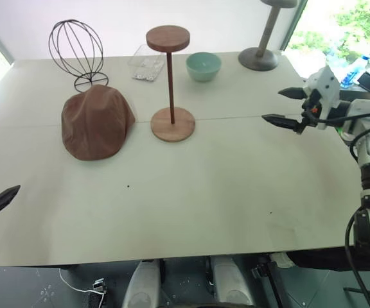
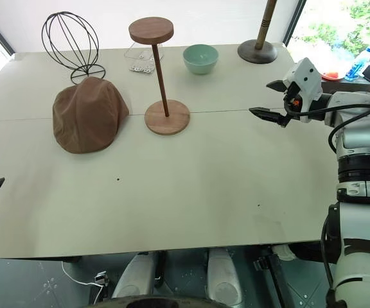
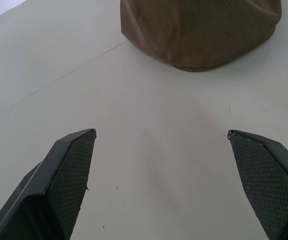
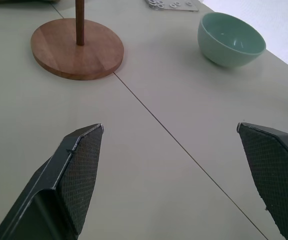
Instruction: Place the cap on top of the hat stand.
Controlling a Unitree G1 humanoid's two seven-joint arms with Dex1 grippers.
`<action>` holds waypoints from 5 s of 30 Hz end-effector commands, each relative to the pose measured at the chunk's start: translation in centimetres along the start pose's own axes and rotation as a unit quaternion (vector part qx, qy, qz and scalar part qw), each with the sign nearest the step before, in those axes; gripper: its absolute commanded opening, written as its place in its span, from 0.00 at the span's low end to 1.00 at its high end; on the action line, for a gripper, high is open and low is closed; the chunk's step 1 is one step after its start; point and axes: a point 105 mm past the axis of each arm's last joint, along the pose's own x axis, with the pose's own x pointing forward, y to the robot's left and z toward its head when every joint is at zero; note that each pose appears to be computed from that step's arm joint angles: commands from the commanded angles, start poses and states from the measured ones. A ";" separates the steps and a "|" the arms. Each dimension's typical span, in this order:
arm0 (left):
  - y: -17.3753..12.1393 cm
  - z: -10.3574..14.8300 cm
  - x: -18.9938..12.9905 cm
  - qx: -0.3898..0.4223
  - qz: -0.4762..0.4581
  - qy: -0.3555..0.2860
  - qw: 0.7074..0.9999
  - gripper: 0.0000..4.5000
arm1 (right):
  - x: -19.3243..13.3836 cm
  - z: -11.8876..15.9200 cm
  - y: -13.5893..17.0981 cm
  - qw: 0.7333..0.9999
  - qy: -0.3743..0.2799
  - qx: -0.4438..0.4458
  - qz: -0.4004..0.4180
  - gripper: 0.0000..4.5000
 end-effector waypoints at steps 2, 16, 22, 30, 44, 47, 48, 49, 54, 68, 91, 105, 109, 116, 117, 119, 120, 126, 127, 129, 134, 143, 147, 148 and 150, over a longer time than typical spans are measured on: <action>0.6 1.2 -0.7 0.014 0.009 -0.014 1.000 0.98 | -0.3 1.4 -0.5 1.000 -0.021 -0.018 -0.008 0.98; -0.2 3.0 0.7 0.032 -0.020 -0.035 0.999 0.98 | -0.7 1.9 -0.7 1.000 -0.022 -0.017 -0.011 0.98; -2.3 6.2 2.8 0.118 -0.078 -0.058 0.988 0.98 | -1.0 5.6 0.8 0.997 -0.045 -0.053 0.047 0.98; -6.7 5.8 8.3 0.312 -0.177 -0.035 0.933 0.98 | -2.2 11.6 8.3 0.977 -0.074 -0.080 0.185 0.98; -8.6 3.0 14.6 0.463 -0.134 -0.054 0.875 0.98 | -3.2 12.7 11.8 0.981 -0.074 -0.028 0.177 0.98; -8.7 2.2 15.4 0.489 -0.126 -0.048 0.862 0.98 | -3.3 12.8 11.4 0.984 -0.075 -0.025 0.160 0.98; -8.7 2.1 15.7 0.499 -0.121 -0.047 0.857 0.98 | -3.2 12.8 11.3 0.985 -0.077 -0.024 0.155 0.98; -8.5 2.1 16.1 0.508 -0.110 -0.046 0.853 0.98 | -3.1 12.8 11.2 0.985 -0.079 -0.021 0.151 0.98; -8.3 2.3 17.8 0.536 -0.067 -0.050 0.840 0.98 | -2.7 13.0 10.8 0.987 -0.085 -0.019 0.135 0.98; -6.9 1.4 20.5 0.570 0.030 -0.033 0.821 0.98 | -1.9 13.7 10.3 0.986 -0.102 -0.020 0.127 0.98; -3.7 8.7 19.3 0.498 0.125 -0.111 0.851 0.01 | -2.8 14.8 9.1 0.986 -0.122 -0.012 0.113 1.00; -2.4 31.5 10.4 0.413 0.238 -0.389 0.788 0.01 | -5.8 16.9 5.4 0.986 -0.153 -0.025 0.057 1.00; -6.8 33.8 10.3 0.414 0.176 -0.440 0.777 0.01 | -5.7 16.7 5.4 0.987 -0.152 -0.026 0.052 1.00; -11.9 31.1 11.7 0.463 0.097 -0.439 0.763 0.01 | -5.8 16.5 5.6 0.987 -0.154 -0.022 0.048 1.00; -12.1 30.7 11.9 0.470 0.094 -0.435 0.762 0.01 | -5.8 16.5 5.7 0.987 -0.154 -0.022 0.047 1.00; -12.2 29.7 12.1 0.482 0.094 -0.418 0.764 0.01 | -6.0 16.7 5.6 0.986 -0.158 -0.017 0.043 1.00; -12.3 29.3 12.0 0.489 0.096 -0.414 0.761 0.01 | -6.1 16.7 5.5 0.986 -0.160 -0.015 0.040 1.00; -12.5 28.7 10.5 0.495 0.112 -0.410 0.758 0.01 | -5.9 16.7 5.2 0.986 -0.166 -0.009 0.026 1.00; -12.9 28.5 10.4 0.496 0.107 -0.410 0.758 0.01 | -5.8 16.6 5.2 0.986 -0.166 -0.008 0.026 1.00; -13.8 27.8 10.4 0.506 0.094 -0.411 0.753 0.01 | -5.6 16.5 5.4 0.986 -0.164 -0.009 0.029 1.00; -14.2 27.2 10.2 0.498 0.088 -0.408 0.760 0.37 | -4.9 16.3 5.5 0.986 -0.161 -0.009 0.038 1.00; -12.9 25.2 9.9 0.496 0.090 -0.361 0.785 0.99 | -3.2 15.6 6.2 0.986 -0.155 -0.007 0.055 1.00; -11.4 23.8 9.5 0.484 0.091 -0.327 0.807 0.99 | -2.6 15.4 6.4 0.986 -0.155 -0.003 0.063 1.00; -11.2 23.5 9.3 0.477 0.087 -0.319 0.814 0.99 | -2.4 15.3 6.4 0.986 -0.154 -0.003 0.063 1.00; -10.9 22.7 8.9 0.462 0.070 -0.305 0.830 0.99 | -2.1 15.0 6.4 0.987 -0.148 -0.007 0.062 1.00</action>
